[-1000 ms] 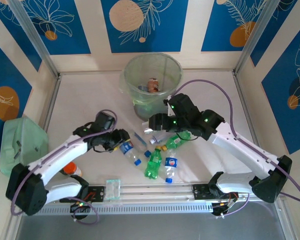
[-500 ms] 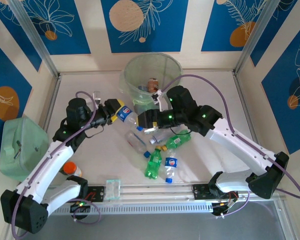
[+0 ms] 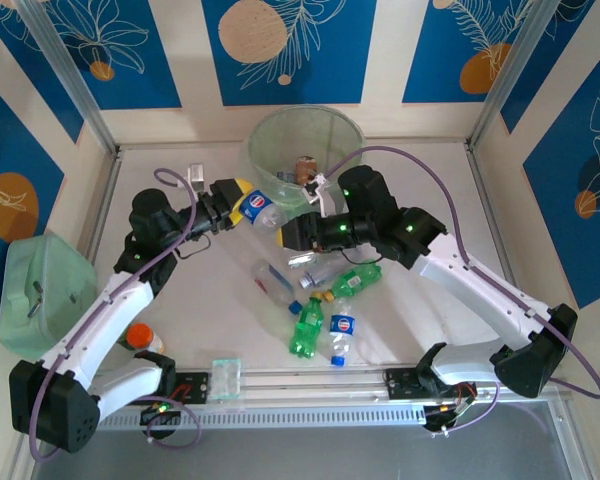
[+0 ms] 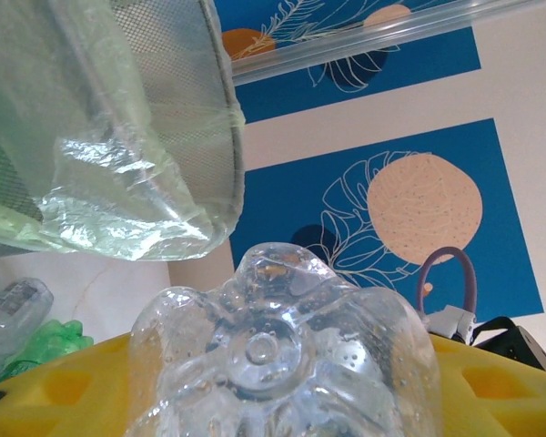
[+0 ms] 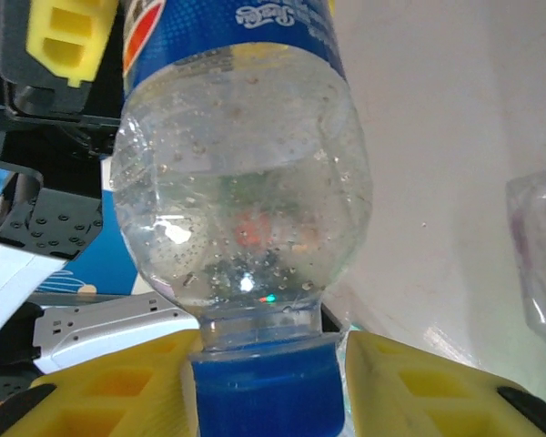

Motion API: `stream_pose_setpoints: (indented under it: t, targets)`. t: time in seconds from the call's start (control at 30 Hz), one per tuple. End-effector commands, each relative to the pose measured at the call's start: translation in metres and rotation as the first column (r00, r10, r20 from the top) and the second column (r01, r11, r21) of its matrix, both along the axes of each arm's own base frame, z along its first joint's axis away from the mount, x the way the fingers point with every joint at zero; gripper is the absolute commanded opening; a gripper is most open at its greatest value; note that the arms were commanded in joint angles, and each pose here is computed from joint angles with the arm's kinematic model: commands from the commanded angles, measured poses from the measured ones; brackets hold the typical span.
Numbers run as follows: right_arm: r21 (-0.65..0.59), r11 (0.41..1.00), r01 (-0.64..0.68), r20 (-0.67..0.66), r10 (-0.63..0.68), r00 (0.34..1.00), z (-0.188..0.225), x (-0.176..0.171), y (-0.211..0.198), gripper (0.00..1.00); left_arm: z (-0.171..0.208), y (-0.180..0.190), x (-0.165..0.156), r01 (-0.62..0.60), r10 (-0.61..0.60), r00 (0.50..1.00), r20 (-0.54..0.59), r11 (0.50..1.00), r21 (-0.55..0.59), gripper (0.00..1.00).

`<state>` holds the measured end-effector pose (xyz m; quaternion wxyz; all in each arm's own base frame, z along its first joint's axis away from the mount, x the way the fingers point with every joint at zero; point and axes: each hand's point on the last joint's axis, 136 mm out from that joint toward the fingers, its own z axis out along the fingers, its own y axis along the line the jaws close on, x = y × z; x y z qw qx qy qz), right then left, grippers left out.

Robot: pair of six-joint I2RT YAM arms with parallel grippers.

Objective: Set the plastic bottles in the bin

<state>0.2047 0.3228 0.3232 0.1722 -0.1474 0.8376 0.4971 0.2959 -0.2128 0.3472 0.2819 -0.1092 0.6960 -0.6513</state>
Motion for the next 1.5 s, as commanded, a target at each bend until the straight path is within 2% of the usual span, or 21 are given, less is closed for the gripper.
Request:
stream_pose_setpoints:
  t: [0.0,0.23,0.27,0.3,0.37,0.4,0.57,0.73,0.97,1.17,1.3,1.37,1.47]
  targets:
    - [0.027,0.999,-0.018,-0.013,0.019,1.000,0.004,-0.001,0.001,0.41,0.018,-0.002,-0.005,0.041,-0.038,0.997,0.074,0.999,-0.028,0.59]
    - [0.030,1.000,-0.002,-0.008,0.003,1.000,0.007,0.004,0.001,0.27,0.014,-0.004,-0.006,0.058,-0.056,0.996,0.073,0.998,-0.028,0.60]
    - [0.028,1.000,0.002,-0.005,-0.001,1.000,0.008,0.005,0.000,0.25,0.014,-0.004,-0.006,0.058,-0.056,0.996,0.072,0.998,-0.025,0.64]
    - [0.025,1.000,0.006,-0.004,-0.006,1.000,0.008,0.006,-0.001,0.24,0.015,-0.004,-0.006,0.055,-0.053,0.996,0.076,0.998,-0.021,0.73]
    - [0.024,1.000,0.020,0.010,-0.020,1.000,0.012,0.009,-0.002,0.22,0.018,-0.002,-0.007,0.042,-0.041,0.995,0.089,0.999,-0.005,0.96]
    - [0.023,0.999,0.029,0.019,-0.030,0.999,0.015,0.011,-0.004,0.21,0.020,-0.001,-0.007,0.033,-0.034,0.995,0.099,0.999,0.009,1.00]
    - [0.018,0.994,0.111,0.084,-0.112,0.990,0.037,0.032,-0.018,0.21,0.027,0.010,-0.010,-0.043,0.024,0.989,0.149,0.990,0.132,1.00]
    - [-0.001,0.974,0.228,0.145,-0.225,0.963,0.056,0.064,-0.038,0.21,0.021,0.018,-0.011,-0.089,0.059,0.987,0.149,0.975,0.205,1.00]
    - [-0.152,0.870,0.469,0.165,-0.446,0.880,0.042,0.124,-0.081,0.22,-0.011,0.022,-0.009,-0.098,0.084,0.994,0.063,0.960,0.264,0.97]
    - [-0.235,0.810,0.537,0.159,-0.513,0.843,0.024,0.159,-0.096,0.23,-0.035,0.025,-0.009,-0.097,0.100,0.995,0.005,0.949,0.301,0.91]
    - [-0.251,0.791,0.559,0.161,-0.535,0.829,0.023,0.171,-0.101,0.30,-0.048,0.026,-0.010,-0.093,0.107,0.994,-0.028,0.945,0.312,0.90]
    - [-0.258,0.779,0.571,0.165,-0.547,0.821,0.023,0.176,-0.105,0.38,-0.055,0.027,-0.010,-0.093,0.112,0.993,-0.043,0.944,0.317,0.89]
    - [-0.267,0.764,0.587,0.176,-0.560,0.809,0.024,0.181,-0.110,0.56,-0.066,0.029,-0.009,-0.095,0.124,0.990,-0.067,0.939,0.331,0.88]
